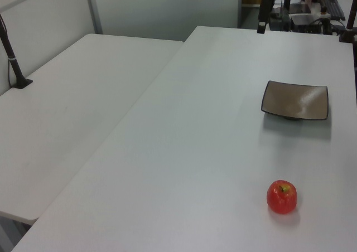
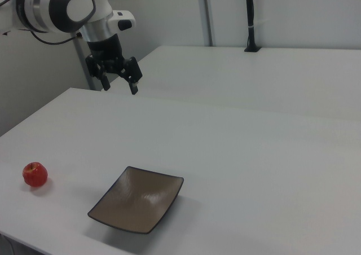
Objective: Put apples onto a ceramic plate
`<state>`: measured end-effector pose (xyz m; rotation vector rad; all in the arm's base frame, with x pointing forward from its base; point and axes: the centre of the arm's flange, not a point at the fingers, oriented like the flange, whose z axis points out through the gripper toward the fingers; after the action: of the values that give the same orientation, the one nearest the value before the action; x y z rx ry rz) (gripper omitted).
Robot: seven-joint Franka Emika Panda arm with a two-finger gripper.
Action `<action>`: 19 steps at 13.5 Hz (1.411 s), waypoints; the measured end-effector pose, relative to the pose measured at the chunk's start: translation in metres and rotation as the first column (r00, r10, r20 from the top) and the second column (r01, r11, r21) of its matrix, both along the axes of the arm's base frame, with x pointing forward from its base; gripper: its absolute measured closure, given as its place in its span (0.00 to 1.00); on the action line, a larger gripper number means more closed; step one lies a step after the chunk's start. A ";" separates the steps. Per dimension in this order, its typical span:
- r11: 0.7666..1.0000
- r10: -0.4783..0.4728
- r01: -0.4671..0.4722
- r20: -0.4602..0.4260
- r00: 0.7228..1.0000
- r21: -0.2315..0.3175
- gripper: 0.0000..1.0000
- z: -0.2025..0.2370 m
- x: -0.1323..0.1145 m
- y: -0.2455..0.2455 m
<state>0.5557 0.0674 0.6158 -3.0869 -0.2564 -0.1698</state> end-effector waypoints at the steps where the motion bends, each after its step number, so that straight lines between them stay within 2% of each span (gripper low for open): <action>1: 1.000 0.001 -0.001 0.000 1.000 0.000 0.00 0.000 0.000 0.000; 19: 1.000 0.028 -0.028 0.006 1.000 -0.001 0.00 0.005 -0.004 0.006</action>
<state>0.5519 0.0731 0.6207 -3.0825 -0.2991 -0.1773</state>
